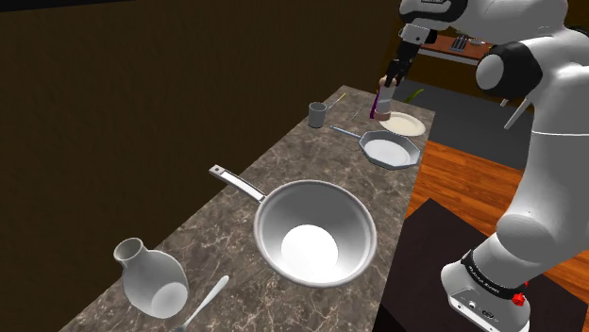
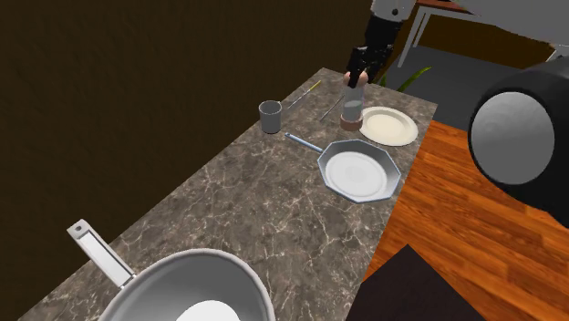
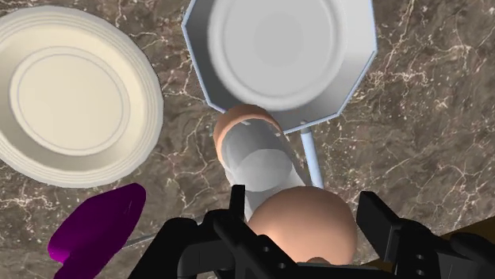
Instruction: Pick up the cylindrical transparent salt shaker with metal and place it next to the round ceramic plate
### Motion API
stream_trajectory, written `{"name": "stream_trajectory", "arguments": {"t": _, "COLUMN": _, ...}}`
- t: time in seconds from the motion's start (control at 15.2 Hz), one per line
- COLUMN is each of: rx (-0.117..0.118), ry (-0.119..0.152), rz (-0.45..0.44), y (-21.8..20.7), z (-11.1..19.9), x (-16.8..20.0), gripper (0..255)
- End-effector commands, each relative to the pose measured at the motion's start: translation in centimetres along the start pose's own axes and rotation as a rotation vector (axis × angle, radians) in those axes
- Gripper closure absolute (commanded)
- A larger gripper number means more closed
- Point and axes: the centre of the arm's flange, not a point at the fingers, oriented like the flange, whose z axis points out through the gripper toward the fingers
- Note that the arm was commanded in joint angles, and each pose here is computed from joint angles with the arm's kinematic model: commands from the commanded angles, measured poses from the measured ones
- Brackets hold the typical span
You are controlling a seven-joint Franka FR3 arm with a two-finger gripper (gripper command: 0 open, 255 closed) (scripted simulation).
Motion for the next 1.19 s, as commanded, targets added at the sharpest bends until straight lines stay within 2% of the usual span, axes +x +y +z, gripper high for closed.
{"name": "stream_trajectory", "arguments": {"t": 0.0, "rx": 0.000, "ry": 0.001, "rz": -0.002, "y": 2.3, "z": 0.7, "x": 0.6, "gripper": 255}}
{"name": "stream_trajectory", "arguments": {"t": 0.26, "rx": 0.000, "ry": 0.001, "rz": -0.002, "y": 7.1, "z": 1.7, "x": 1.7, "gripper": 255}}
{"name": "stream_trajectory", "arguments": {"t": 1.12, "rx": 0.000, "ry": 0.001, "rz": -0.001, "y": 8.2, "z": 8.5, "x": 1.5, "gripper": 255}}
